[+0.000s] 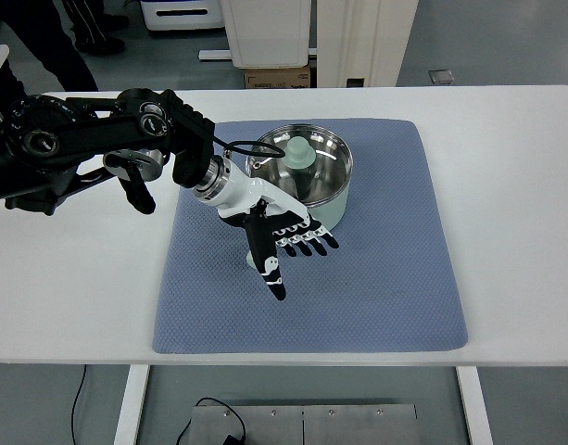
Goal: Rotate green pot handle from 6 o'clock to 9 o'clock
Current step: 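Push the green handle with the left hand, sweeping it away from the robot, then continue sweeping the handle with the left hand toward the left arm's side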
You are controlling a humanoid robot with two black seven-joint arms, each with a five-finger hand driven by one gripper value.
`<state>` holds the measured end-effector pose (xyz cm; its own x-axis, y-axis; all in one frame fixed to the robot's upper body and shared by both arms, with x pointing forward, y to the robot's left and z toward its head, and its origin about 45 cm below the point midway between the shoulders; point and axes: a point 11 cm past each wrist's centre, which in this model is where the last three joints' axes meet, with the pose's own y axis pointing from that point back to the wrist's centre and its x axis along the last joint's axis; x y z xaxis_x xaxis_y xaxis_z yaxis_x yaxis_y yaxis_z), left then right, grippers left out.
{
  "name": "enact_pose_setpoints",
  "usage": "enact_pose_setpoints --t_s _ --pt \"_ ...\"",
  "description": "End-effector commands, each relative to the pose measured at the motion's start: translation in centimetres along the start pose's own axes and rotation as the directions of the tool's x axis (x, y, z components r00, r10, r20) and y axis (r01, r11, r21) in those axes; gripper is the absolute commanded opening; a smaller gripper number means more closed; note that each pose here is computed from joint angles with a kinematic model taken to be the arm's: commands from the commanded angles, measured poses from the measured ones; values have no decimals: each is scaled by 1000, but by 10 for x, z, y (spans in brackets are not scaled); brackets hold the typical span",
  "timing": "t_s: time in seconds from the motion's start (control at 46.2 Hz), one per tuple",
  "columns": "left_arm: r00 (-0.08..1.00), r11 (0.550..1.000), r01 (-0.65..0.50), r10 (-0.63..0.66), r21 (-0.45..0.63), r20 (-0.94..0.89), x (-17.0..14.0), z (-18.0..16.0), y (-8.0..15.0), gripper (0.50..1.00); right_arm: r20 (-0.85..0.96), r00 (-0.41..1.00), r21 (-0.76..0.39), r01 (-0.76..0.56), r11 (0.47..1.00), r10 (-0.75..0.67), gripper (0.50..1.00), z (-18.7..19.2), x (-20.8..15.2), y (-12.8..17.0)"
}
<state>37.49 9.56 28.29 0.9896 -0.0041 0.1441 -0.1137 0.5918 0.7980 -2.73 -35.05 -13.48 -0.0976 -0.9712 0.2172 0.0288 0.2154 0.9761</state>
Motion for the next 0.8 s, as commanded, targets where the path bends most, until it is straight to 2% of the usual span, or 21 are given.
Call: enact_pose_setpoints --t_s 0.0,0.78 --pt "1000 1000 2 -2 19 -3 -1 -6 1 1000 0 1000 0 -1 1000 1 1000 0 0 0" --pt "994 987 -105 105 119 2 19 -52 36 1000 -1 1000 1 -1 1000 1 1000 0 0 0"
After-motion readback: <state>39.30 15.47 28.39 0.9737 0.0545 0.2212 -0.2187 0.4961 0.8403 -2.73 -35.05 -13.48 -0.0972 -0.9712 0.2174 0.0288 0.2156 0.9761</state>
